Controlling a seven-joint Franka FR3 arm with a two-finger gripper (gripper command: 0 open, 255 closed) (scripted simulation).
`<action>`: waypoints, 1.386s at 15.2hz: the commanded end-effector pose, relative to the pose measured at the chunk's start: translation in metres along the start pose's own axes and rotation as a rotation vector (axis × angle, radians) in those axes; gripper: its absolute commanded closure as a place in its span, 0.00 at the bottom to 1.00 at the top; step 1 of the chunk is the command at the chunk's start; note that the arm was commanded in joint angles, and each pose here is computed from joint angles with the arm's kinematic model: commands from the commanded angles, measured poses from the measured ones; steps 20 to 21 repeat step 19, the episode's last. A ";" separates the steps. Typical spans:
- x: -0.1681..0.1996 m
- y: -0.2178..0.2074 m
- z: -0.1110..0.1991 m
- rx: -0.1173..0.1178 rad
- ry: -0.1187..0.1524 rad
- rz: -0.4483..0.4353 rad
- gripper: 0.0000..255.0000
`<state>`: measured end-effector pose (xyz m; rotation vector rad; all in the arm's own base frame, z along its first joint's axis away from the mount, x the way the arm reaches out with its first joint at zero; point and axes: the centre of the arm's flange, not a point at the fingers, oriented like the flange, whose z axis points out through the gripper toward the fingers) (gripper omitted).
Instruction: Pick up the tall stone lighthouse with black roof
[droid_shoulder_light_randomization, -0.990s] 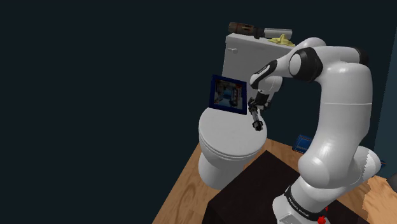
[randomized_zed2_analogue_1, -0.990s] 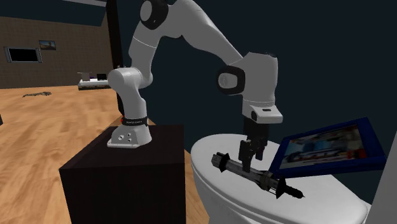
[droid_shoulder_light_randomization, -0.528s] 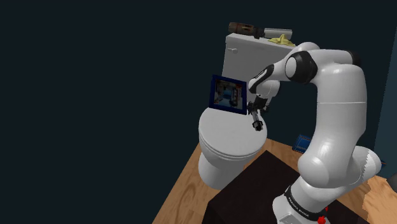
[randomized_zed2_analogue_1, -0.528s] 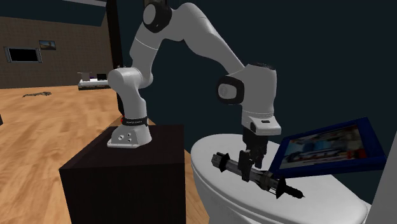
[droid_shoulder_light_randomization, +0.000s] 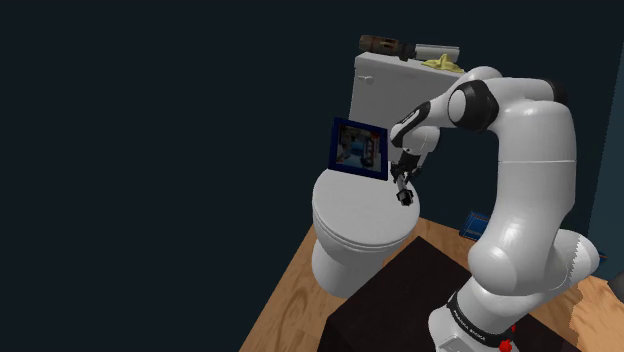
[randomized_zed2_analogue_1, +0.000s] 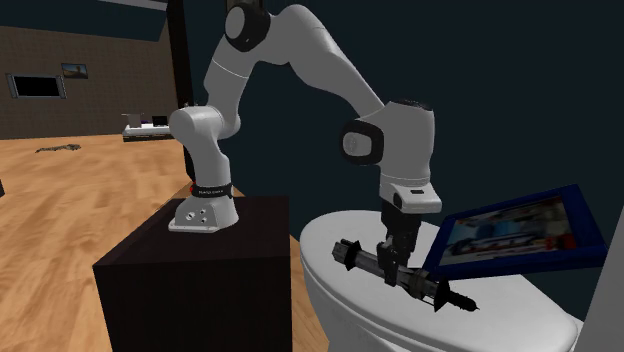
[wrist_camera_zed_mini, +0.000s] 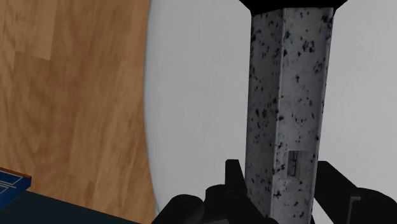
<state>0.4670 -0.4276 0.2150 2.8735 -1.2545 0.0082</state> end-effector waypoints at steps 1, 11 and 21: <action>0.000 0.000 0.001 0.000 0.000 -0.001 1.00; 0.000 0.001 -0.047 0.000 0.000 -0.001 1.00; 0.000 0.001 -0.079 0.000 0.000 -0.001 1.00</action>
